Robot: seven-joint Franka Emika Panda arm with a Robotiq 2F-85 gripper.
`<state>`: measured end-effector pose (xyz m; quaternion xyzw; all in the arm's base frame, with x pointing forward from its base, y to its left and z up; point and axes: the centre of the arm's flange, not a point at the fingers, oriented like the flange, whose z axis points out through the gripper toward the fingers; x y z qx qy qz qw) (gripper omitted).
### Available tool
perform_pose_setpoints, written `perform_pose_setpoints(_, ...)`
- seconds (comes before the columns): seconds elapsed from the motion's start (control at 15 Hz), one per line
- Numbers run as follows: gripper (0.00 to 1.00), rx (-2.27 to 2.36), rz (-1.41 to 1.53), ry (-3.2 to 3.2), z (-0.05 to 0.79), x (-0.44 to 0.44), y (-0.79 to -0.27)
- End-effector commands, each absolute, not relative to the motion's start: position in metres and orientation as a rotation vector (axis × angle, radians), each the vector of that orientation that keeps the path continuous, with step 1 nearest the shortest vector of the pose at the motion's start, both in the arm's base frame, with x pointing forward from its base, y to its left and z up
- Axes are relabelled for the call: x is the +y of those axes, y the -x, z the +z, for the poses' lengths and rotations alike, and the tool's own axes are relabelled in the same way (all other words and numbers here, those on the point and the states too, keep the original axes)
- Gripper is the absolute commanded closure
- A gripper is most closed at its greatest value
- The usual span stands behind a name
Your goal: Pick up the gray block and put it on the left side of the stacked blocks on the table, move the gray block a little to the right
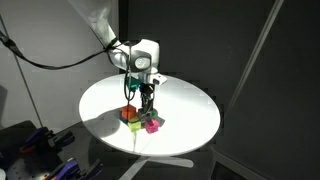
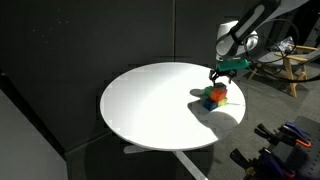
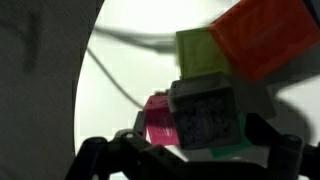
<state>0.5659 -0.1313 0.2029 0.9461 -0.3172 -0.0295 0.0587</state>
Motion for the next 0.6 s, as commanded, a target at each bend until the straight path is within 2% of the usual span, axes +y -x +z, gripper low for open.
perform_pose_setpoints(0.0, 0.00, -0.949, -0.060, -2.850, 0.2022, -0.1334, -0.5723)
perform_pose_setpoints(0.53, 0.00, -0.952, -0.064, -2.841, 0.1964, -0.1347, -0.5744)
